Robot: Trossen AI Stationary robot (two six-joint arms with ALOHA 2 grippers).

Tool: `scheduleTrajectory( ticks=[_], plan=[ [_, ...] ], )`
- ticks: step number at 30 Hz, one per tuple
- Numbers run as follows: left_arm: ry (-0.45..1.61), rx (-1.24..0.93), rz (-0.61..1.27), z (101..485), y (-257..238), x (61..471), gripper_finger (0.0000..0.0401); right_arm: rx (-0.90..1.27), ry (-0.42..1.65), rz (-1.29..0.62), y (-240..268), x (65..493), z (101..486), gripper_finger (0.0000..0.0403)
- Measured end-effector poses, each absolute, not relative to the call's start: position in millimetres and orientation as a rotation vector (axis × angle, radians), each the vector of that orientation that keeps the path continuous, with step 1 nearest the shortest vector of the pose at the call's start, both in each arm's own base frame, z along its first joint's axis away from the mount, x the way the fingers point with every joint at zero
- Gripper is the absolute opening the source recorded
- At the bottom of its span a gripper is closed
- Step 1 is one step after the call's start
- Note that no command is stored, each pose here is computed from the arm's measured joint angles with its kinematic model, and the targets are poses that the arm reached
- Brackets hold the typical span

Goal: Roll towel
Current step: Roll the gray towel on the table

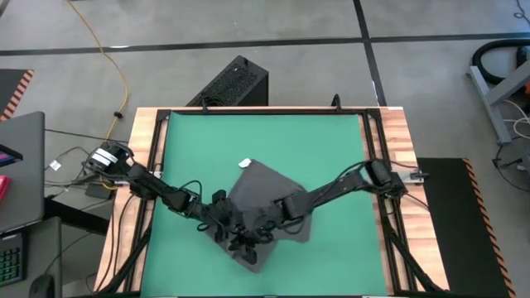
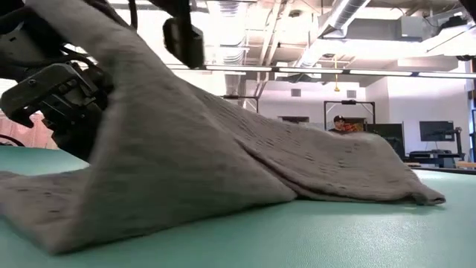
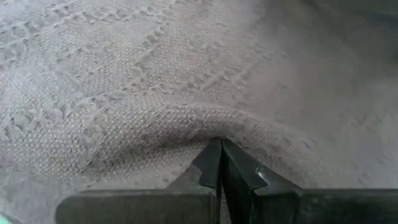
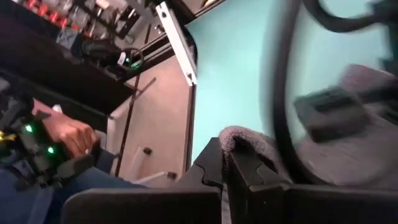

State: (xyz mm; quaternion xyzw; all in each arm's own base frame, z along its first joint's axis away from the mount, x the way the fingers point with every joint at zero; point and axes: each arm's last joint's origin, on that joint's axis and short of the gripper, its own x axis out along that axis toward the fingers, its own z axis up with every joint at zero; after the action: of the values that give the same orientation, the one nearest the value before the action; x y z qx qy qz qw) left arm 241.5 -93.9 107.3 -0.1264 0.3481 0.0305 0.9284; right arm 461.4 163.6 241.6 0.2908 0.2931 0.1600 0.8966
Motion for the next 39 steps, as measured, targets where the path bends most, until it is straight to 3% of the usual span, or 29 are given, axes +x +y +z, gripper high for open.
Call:
scheduleTrajectory(
  ticks=[7,17,24,30,35,39],
  plan=[
    [0.692,-0.307,0.074,114.8,-88.7,242.4,0.0,0.533,0.623,0.333,157.3,474.8,253.0,0.0017],
    [0.576,-0.307,0.154,179.2,-76.1,230.6,0.0,0.503,0.715,0.277,152.9,469.9,245.1,0.0017],
    [0.538,-0.307,0.169,212.9,-81.4,196.1,0.0,0.499,0.695,0.258,145.9,472.8,245.9,0.0017],
    [0.628,-0.273,0.246,203.6,-97.0,167.8,0.0,0.498,0.652,0.242,132.3,478.6,248.1,0.0017],
    [0.695,-0.243,0.206,188.8,-116.8,163.1,0.0,0.48,0.63,0.246,128.2,480.7,249.5,0.0017],
    [0.792,-0.258,0.287,169.9,-119.8,162.7,0.0,0.465,0.628,0.247,125.8,481.3,249.2,0.0017]
  ],
)
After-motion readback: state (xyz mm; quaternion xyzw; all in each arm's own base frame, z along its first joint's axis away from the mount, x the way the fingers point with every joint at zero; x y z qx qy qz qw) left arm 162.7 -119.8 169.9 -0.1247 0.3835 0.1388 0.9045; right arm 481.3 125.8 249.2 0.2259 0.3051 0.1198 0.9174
